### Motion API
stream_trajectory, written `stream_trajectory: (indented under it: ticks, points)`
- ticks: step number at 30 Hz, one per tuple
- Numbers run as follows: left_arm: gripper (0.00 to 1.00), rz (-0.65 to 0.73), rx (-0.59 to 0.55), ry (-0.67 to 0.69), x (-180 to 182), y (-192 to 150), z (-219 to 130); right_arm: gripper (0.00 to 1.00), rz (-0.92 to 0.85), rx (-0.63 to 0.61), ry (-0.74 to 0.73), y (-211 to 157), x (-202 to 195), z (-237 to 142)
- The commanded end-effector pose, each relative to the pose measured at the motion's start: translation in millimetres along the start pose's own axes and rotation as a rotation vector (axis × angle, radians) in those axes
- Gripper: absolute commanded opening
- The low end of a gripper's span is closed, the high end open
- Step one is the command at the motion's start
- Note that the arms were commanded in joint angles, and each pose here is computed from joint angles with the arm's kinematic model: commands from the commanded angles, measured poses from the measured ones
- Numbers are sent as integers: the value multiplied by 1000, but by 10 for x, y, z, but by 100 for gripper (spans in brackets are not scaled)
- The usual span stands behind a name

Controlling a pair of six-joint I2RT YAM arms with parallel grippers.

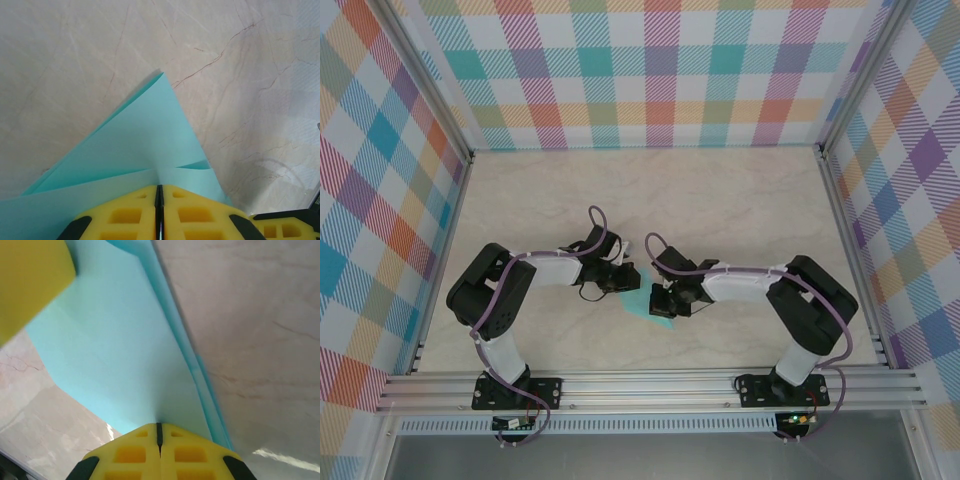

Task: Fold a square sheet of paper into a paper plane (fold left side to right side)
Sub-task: Fourth fold the wing at the center of the table.

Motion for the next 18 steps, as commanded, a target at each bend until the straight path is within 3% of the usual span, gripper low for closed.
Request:
stream_trajectory:
  ticks: [1, 12, 18]
  points:
    - [11, -39, 49, 126, 202, -132, 5, 1, 67, 129, -289, -291, -621, 15]
    - [11, -37, 38, 113, 172, -97, -7, 2, 107, 121, -355, -564, -1126, -210]
    - [19, -63, -32, -30, -93, 147, -176, 5, -18, -57, -227, -459, -869, -599]
Point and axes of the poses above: each hand's point on the last joint's axis, 136 mm out from that joint toward the fingers, its own z axis out along the fingers, its own x axis along the line the jaws close on, y = z × x, the point moved 9 cm from there along -z, back along the fingers, and after that the axes turned 12 degrees about z, right-handed, at the moved point
